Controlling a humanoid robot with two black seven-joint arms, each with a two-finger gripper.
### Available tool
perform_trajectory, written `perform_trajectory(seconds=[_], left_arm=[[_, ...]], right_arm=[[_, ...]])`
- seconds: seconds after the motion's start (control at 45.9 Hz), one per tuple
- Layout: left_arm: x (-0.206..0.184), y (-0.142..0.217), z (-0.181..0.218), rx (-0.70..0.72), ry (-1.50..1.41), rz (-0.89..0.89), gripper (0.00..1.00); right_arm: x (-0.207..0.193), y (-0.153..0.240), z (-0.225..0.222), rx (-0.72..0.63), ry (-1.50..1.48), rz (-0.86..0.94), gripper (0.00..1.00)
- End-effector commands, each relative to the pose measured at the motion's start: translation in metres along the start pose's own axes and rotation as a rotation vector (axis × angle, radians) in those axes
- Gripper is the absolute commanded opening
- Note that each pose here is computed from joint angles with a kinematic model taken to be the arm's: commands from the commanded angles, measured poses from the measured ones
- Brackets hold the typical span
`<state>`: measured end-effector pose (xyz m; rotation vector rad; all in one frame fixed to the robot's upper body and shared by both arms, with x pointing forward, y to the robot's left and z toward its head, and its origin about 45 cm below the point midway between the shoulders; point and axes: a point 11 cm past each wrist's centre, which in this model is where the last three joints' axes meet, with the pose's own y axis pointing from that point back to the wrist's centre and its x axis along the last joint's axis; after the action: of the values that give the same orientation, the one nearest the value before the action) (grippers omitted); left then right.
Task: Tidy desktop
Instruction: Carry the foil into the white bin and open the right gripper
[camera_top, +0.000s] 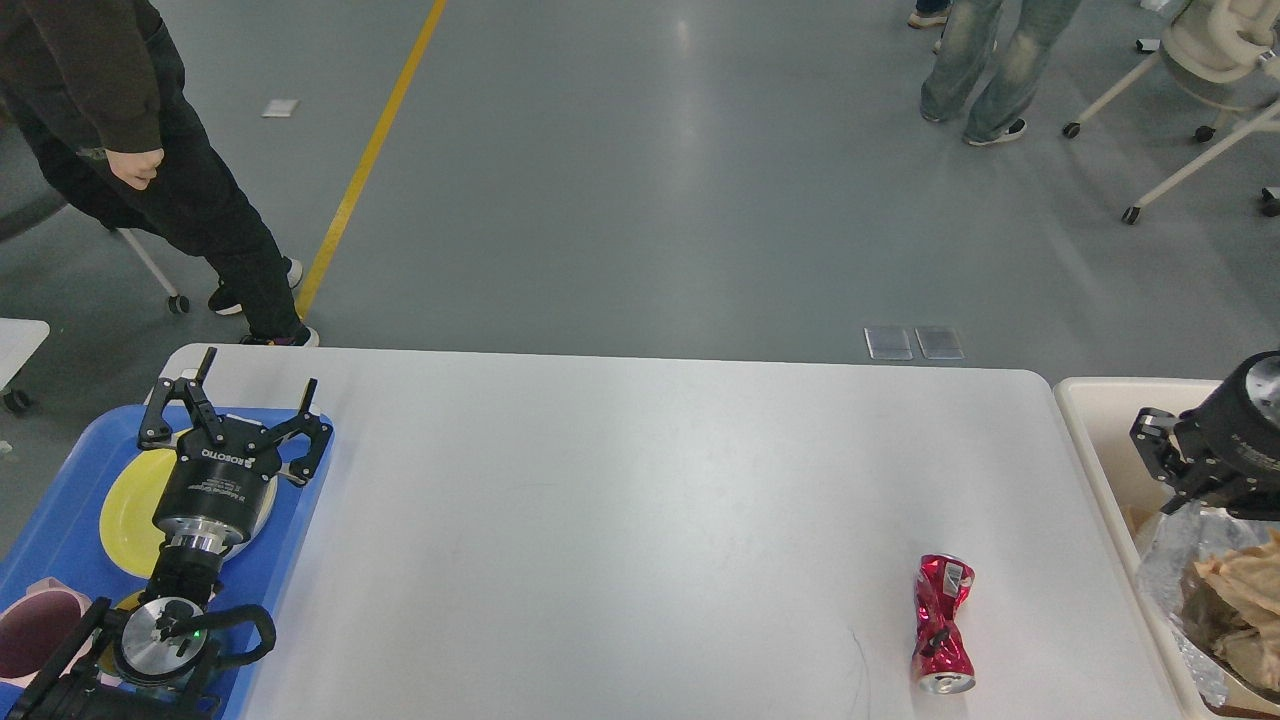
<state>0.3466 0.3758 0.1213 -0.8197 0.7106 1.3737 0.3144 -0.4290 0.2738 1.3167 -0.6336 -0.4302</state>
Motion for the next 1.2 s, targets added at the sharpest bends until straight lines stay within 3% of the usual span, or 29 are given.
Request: perform_trajectory(seconds=[0.0,0.327,0.501,0.676,0.937,1.177], left_arm=[[0.000,0.000,0.000,-0.001,0.000,0.000,0.96],[0.000,0.000,0.000,-0.001,0.000,0.000,0.96],[0.000,0.000,0.000,-0.001,0.000,0.000,0.96],[0.000,0.000,0.000,-0.001,0.000,0.000,0.96],[0.000,0.000,0.000,-0.001,0.000,0.000,0.96],[0.000,0.000,0.000,-0.001,0.000,0.000,0.96]], right_arm=[[0.036,-0.025,0.024,-0.031,-0.061,0.078,0.00],[0.070,-0.119,0.059,-0.063,-0.152,0.218,0.00],[0.069,-0.170,0.057,-0.120,-0.084,0.384,0.00],[0.043,-0.213,0.065,-0.161,-0.031,0.553,0.00],[0.020,-0.235,0.087,-0.206,-0.019,0.596,0.00],[0.014,-0.240,0.080,-0.183,-0.045,0.583,0.00]])
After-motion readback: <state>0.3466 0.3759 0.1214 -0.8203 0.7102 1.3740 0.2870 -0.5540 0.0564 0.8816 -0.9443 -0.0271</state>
